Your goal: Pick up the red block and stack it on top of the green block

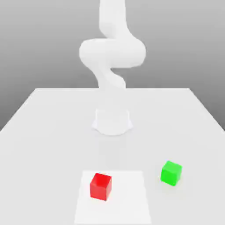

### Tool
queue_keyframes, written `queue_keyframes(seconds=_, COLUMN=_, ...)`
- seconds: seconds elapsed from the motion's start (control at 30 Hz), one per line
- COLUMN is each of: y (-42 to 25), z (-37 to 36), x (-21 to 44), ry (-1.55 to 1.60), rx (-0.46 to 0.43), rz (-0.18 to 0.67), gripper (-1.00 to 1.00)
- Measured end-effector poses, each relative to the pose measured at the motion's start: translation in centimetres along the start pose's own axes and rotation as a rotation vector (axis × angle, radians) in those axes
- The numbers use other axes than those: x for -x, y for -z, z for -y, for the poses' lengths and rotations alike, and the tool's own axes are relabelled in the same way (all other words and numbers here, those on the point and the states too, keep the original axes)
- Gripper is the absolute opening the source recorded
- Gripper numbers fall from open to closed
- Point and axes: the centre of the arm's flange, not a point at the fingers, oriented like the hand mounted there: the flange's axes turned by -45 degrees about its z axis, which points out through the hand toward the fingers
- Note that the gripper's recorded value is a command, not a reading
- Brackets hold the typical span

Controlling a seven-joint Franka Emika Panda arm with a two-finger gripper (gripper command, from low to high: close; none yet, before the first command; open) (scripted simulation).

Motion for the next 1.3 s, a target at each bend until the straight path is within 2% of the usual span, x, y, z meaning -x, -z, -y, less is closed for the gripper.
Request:
queue_keyframes(seconds=0.33, y=-22.0, z=-2.0, x=9.7, ry=-0.122, rx=0.051, rz=0.352, gripper=0.0)
queue_keyframes(seconds=0.67, y=-34.8, z=-4.0, x=27.0, ry=-0.243, rx=0.113, rz=0.684, gripper=0.0)
queue_keyframes(seconds=0.87, y=-39.5, z=-4.1, x=31.9, ry=-0.249, rx=0.117, rz=0.708, gripper=0.0)
queue_keyframes(seconds=0.9, y=-39.9, z=-4.1, x=32.4, ry=-0.249, rx=0.117, rz=0.708, gripper=-1.0)
queue_keyframes(seconds=1.13, y=-39.9, z=-4.1, x=32.4, ry=-0.249, rx=0.117, rz=0.708, gripper=-1.0)
queue_keyframes(seconds=1.3, y=-36.5, z=-4.0, x=29.4, ry=-0.249, rx=0.117, rz=0.708, gripper=-1.0)
